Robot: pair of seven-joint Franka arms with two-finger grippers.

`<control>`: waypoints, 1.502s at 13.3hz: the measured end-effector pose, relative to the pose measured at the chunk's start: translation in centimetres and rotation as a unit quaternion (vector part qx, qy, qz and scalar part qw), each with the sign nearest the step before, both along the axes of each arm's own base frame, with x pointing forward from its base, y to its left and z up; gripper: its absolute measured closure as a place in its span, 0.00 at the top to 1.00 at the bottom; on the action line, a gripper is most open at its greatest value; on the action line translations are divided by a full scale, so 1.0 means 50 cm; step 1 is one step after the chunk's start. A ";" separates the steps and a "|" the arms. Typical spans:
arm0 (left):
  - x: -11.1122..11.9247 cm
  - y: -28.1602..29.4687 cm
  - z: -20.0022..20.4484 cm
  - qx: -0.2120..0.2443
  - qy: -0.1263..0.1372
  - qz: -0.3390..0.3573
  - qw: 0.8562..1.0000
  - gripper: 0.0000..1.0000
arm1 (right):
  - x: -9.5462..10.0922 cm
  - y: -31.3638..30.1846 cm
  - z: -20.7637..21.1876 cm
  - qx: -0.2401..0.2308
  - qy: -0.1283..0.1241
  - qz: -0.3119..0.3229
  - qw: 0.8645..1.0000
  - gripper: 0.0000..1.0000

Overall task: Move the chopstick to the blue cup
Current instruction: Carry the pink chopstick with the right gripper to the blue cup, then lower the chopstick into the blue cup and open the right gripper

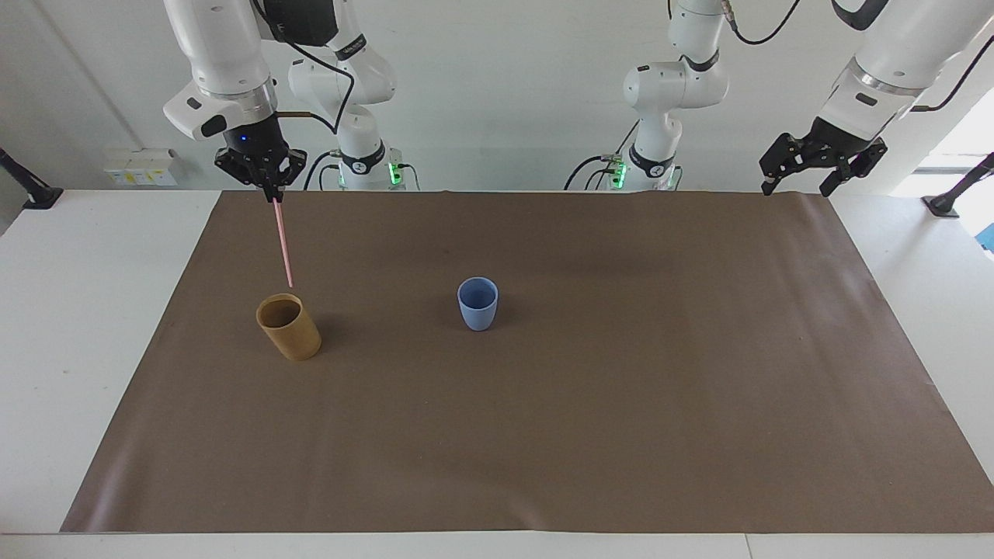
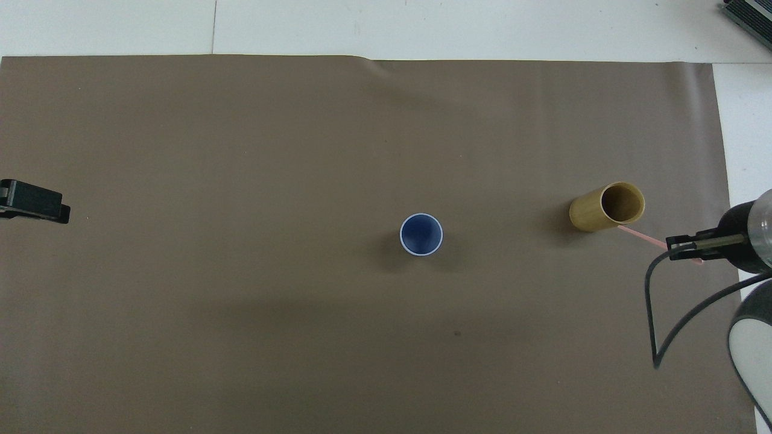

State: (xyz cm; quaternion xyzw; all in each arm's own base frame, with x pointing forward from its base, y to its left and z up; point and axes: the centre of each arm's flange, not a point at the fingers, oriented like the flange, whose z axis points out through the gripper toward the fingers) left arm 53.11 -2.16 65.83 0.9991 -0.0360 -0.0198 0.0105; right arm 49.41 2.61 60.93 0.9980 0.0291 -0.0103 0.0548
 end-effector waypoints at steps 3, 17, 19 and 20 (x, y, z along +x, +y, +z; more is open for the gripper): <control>-0.002 0.001 0.003 -0.001 -0.002 0.000 1.000 1.00 | -0.009 0.085 0.001 0.052 0.001 -0.076 0.996 0.09; -0.007 -0.002 0.011 -0.002 -0.005 -0.006 1.000 1.00 | -0.044 0.440 -0.057 0.179 0.013 -0.280 0.943 0.09; -0.008 -0.002 0.011 -0.002 -0.005 -0.006 1.000 1.00 | -0.045 0.442 -0.090 0.173 0.020 -0.263 0.949 0.09; -0.008 -0.003 0.011 -0.002 -0.005 -0.006 1.000 1.00 | -0.046 0.439 -0.106 0.171 0.022 -0.249 0.953 0.09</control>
